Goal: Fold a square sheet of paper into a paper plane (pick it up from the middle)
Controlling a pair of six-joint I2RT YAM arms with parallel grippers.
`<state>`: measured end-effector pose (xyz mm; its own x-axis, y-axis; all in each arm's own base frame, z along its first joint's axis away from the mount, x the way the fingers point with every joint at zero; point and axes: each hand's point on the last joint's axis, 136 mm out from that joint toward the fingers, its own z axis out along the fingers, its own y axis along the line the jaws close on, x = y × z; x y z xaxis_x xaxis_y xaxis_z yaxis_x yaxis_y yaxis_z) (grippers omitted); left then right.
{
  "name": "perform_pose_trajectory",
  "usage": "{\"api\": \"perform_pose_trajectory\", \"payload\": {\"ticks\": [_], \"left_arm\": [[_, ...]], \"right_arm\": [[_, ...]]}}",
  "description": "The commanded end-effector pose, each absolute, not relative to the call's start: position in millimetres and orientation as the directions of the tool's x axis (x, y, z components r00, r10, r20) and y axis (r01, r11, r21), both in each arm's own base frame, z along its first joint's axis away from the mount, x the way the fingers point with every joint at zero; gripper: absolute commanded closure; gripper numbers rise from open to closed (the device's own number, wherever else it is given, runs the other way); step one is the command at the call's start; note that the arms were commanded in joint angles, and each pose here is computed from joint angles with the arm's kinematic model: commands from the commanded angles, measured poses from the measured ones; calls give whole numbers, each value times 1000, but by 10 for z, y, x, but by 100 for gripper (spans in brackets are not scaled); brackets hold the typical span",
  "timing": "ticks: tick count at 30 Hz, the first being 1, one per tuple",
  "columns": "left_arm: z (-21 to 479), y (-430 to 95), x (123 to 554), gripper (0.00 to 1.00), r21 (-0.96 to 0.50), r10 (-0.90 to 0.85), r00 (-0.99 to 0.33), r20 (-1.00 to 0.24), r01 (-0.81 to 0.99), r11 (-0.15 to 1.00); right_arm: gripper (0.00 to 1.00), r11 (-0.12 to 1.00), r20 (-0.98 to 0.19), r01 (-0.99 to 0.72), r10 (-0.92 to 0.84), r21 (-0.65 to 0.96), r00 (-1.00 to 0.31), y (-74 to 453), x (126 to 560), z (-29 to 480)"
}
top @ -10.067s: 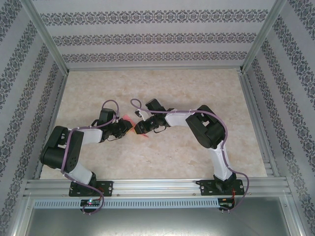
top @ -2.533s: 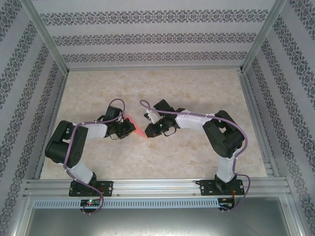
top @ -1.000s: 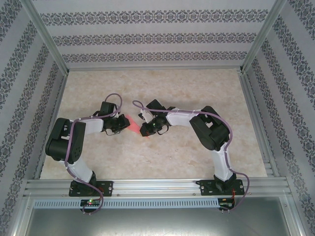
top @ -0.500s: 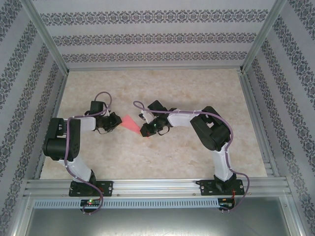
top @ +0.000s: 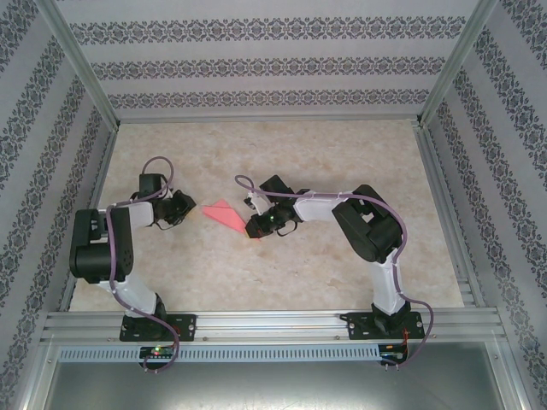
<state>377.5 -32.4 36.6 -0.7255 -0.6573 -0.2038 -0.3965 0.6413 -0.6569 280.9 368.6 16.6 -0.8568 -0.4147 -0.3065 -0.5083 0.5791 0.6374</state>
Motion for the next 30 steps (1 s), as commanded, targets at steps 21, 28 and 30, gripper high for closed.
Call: {"api": "perform_pose_trajectory", "payload": {"ticks": [21, 28, 30], "left_arm": [[387, -1571, 3442, 91, -689, -419, -874, -246, -147, 710], [340, -1517, 3477, 91, -651, -409, -875, -259, -154, 743], [316, -1502, 3467, 91, -641, -406, -877, -257, -160, 751]], "right_arm": [[93, 603, -253, -412, -335, 683, -908, 3736, 2813, 366], [92, 583, -289, -459, -365, 670, -885, 3884, 2862, 480], [92, 591, -293, -463, -365, 661, -884, 3914, 2907, 463]]}}
